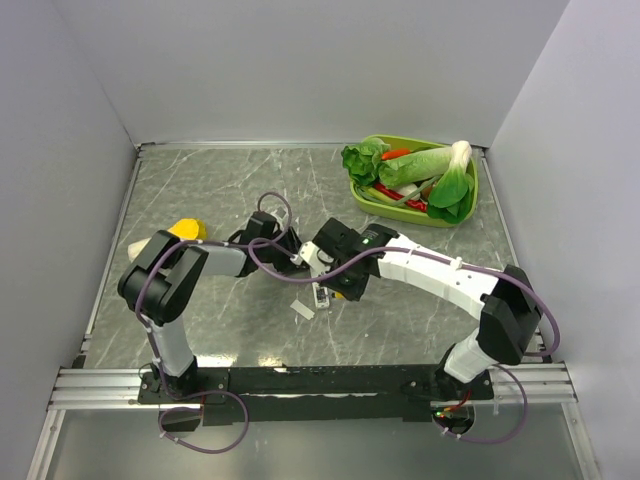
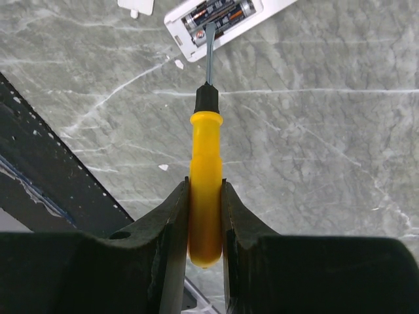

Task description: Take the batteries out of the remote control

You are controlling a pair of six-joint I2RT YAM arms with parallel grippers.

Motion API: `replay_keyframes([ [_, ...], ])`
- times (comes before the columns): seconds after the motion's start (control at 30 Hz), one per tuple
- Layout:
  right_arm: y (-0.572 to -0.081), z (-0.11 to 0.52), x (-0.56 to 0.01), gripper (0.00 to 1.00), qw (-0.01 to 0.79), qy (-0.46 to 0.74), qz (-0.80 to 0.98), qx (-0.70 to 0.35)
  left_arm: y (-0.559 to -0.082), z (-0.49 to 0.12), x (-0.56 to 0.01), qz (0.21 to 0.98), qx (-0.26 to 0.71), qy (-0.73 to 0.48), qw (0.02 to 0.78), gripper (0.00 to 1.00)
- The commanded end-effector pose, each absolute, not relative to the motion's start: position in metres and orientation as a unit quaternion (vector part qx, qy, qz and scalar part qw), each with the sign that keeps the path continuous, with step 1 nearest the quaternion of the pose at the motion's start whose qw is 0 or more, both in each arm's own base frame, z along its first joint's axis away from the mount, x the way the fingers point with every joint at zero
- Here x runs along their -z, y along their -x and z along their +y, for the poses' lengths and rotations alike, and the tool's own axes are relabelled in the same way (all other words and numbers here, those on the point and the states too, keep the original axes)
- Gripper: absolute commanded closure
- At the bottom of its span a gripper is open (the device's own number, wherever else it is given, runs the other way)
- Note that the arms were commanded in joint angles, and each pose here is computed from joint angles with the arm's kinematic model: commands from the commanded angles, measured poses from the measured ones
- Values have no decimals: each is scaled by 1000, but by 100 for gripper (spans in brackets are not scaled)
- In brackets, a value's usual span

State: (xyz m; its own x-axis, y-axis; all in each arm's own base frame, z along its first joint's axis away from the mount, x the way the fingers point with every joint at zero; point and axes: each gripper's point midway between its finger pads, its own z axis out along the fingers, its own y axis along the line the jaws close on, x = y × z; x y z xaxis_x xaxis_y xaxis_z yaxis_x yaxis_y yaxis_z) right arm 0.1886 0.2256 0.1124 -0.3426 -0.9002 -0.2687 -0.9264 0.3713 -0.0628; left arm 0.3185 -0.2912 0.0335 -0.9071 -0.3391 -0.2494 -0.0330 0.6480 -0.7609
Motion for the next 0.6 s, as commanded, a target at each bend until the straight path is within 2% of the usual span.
replay_keyframes([
  [0.0,-198,234,-128,100,152,565,810,-43,-313,-291,-19,904,377,95,179,57],
  [0.37,-199,236,-124,100,130,565,814,-30,-307,-292,-2,915,357,99,159,67],
  [0.57,-204,237,-129,100,126,559,819,-16,-306,-291,-1,916,355,102,158,68],
])
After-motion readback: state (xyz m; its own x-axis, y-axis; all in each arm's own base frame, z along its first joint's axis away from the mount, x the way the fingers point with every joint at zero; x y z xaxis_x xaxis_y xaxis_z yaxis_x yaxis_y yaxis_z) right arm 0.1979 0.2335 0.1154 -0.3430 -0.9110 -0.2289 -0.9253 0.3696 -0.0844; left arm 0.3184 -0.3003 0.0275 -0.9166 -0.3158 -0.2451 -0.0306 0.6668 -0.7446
